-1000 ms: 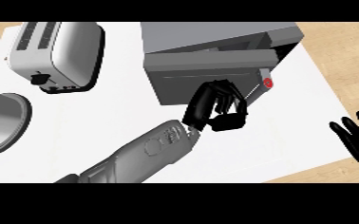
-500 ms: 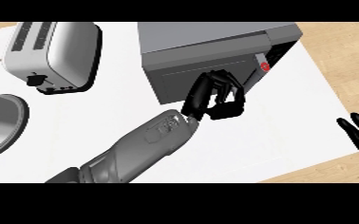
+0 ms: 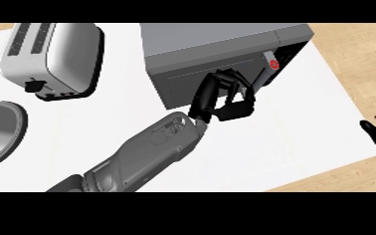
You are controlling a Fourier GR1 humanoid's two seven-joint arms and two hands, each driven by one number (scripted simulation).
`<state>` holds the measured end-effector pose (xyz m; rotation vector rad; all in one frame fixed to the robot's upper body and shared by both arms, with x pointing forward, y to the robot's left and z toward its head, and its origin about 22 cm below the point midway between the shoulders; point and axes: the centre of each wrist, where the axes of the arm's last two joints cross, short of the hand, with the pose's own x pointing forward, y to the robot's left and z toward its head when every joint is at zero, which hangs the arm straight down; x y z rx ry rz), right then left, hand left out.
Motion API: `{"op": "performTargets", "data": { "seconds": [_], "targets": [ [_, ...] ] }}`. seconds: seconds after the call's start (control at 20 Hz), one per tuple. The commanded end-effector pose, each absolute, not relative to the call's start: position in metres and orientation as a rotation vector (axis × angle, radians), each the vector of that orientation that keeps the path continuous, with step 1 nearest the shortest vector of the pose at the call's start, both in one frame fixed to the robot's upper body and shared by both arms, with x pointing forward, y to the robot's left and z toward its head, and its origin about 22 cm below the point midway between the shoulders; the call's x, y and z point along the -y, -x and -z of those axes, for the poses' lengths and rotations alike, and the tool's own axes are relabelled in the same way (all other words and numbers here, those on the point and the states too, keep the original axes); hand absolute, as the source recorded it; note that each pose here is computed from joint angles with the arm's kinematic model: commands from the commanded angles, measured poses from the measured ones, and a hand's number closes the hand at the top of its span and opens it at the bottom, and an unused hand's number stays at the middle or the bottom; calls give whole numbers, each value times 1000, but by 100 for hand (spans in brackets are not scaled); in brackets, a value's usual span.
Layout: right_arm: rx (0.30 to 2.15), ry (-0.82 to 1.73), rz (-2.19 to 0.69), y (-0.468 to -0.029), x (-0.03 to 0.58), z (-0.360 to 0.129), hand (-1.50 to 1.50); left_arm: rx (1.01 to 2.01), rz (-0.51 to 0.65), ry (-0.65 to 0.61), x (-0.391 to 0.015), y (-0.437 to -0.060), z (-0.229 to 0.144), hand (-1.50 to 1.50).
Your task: Pick up the milk, place it into the microwave and close the microwave
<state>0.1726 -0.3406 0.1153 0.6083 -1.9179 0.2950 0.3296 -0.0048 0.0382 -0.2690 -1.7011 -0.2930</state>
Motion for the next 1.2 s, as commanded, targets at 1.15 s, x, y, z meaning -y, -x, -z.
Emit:
{"op": "performTargets", "data": {
  "seconds": [1.15],
  "targets": [
    [1919, -756, -411, -176, 332, -140, -150, 1799, 97, 147, -8, -358, -41, 150]
  ]
}}
